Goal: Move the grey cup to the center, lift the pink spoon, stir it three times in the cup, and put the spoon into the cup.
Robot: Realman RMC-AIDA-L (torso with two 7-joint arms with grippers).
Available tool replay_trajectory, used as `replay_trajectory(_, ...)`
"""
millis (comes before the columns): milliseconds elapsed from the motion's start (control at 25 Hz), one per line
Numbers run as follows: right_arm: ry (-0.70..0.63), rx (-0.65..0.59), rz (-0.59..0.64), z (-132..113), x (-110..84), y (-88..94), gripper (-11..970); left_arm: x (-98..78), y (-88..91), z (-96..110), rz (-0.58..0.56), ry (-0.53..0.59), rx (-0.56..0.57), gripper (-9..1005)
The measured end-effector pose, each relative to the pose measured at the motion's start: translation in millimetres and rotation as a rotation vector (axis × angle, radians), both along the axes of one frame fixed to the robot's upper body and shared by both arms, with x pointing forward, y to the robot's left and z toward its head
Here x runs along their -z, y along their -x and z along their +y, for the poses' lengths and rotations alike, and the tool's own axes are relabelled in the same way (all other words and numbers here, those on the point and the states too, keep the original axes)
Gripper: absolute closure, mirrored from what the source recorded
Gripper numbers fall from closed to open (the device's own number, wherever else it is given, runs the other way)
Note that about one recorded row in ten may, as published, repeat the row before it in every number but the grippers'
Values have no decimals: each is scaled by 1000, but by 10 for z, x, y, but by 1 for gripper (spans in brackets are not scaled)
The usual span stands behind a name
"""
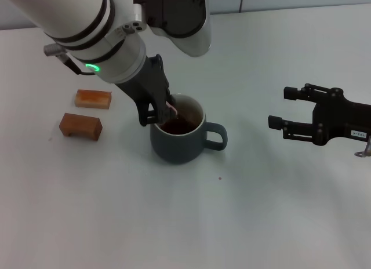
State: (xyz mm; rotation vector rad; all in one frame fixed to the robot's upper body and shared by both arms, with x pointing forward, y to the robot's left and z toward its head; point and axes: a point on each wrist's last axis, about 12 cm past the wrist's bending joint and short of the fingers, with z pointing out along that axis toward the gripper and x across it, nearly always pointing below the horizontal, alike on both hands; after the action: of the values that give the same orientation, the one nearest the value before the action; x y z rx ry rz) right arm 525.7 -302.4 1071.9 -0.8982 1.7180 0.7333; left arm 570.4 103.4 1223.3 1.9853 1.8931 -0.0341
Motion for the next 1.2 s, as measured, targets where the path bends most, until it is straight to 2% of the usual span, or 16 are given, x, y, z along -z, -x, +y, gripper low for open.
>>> replay_trajectory(200, 0, -2, 0, -1, -2, 0, 172, 40, -50, 76, -8, -25, -39, 813)
replay_trajectory(440, 1, 0, 0, -6, -3, -1, 173, 74, -17, 115, 18, -15, -55, 811)
replay_trajectory(720, 1, 3, -1, -10, -4, -2, 172, 92, 13, 85, 68, 76, -64, 809)
replay_trajectory(960, 0, 0, -1, -7, -6, -3, 173, 173, -4, 109, 111, 96, -89, 807)
replay_trajectory(1000, 1, 0, -1, -7, -6, -3, 173, 182, -7, 120, 116, 107, -95, 775)
replay_trajectory(1160, 1, 4, -2, -11, -5, -5, 173, 94, -9, 205, 106, 220, -106, 645)
replay_trajectory(1200, 1, 7, -2, -15, -5, -7, 173, 5, -19, 296, 93, 342, -113, 613)
